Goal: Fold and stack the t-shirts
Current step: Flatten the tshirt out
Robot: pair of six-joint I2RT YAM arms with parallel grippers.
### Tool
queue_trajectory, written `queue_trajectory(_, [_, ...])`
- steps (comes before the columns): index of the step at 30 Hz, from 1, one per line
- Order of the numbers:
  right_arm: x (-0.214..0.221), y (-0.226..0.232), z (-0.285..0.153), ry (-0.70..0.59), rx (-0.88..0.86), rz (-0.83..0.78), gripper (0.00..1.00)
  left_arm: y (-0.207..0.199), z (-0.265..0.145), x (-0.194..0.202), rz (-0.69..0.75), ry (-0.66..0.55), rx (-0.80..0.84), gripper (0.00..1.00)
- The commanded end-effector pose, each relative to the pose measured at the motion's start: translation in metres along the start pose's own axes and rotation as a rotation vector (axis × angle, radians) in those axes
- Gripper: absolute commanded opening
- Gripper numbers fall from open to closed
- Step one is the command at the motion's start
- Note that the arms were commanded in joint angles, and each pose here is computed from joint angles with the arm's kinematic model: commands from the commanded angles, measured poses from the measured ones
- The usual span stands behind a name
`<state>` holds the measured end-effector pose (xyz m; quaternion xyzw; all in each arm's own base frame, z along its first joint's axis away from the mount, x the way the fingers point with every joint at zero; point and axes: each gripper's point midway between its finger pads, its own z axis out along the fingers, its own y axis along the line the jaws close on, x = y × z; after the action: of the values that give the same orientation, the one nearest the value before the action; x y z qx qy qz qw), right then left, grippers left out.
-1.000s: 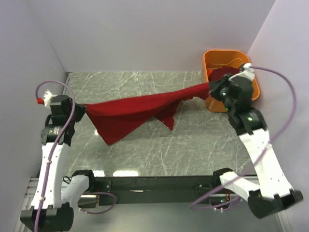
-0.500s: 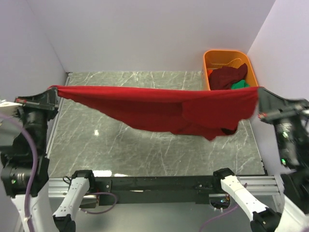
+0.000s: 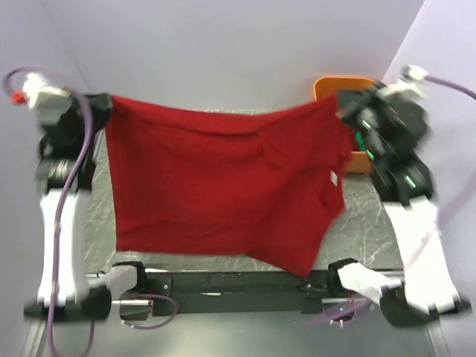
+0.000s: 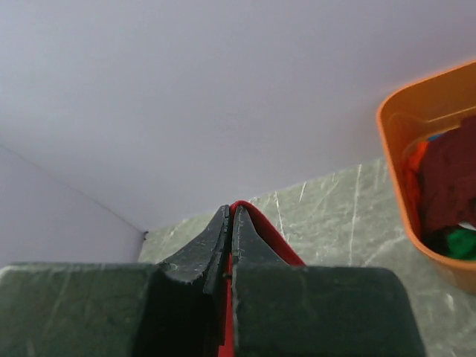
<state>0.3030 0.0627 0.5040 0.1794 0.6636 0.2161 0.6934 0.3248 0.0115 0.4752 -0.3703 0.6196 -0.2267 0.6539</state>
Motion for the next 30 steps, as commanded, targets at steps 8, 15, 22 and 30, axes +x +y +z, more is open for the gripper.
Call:
queue_trajectory(8, [-0.038, 0.077, 0.159, -0.192, -0.196, -0.012, 0.0, -0.048, 0.167, -0.024, 0.001, -0.078, 0.158, 0.0])
queue_trajectory(15, [-0.11, 0.109, 0.137, -0.363, -0.267, 0.019, 0.0, -0.079, 0.178, -0.062, 0.004, -0.105, 0.279, 0.0])
queue_trajectory(22, [0.007, 0.038, 0.147, -0.14, -0.127, 0.06, 0.0, 0.012, 0.172, -0.007, 0.001, -0.008, 0.083, 0.0])
queue_trajectory(30, [0.169, -0.058, 0.106, 0.176, 0.034, 0.163, 0.0, 0.167, 0.136, 0.113, -0.134, 0.177, -0.244, 0.0])
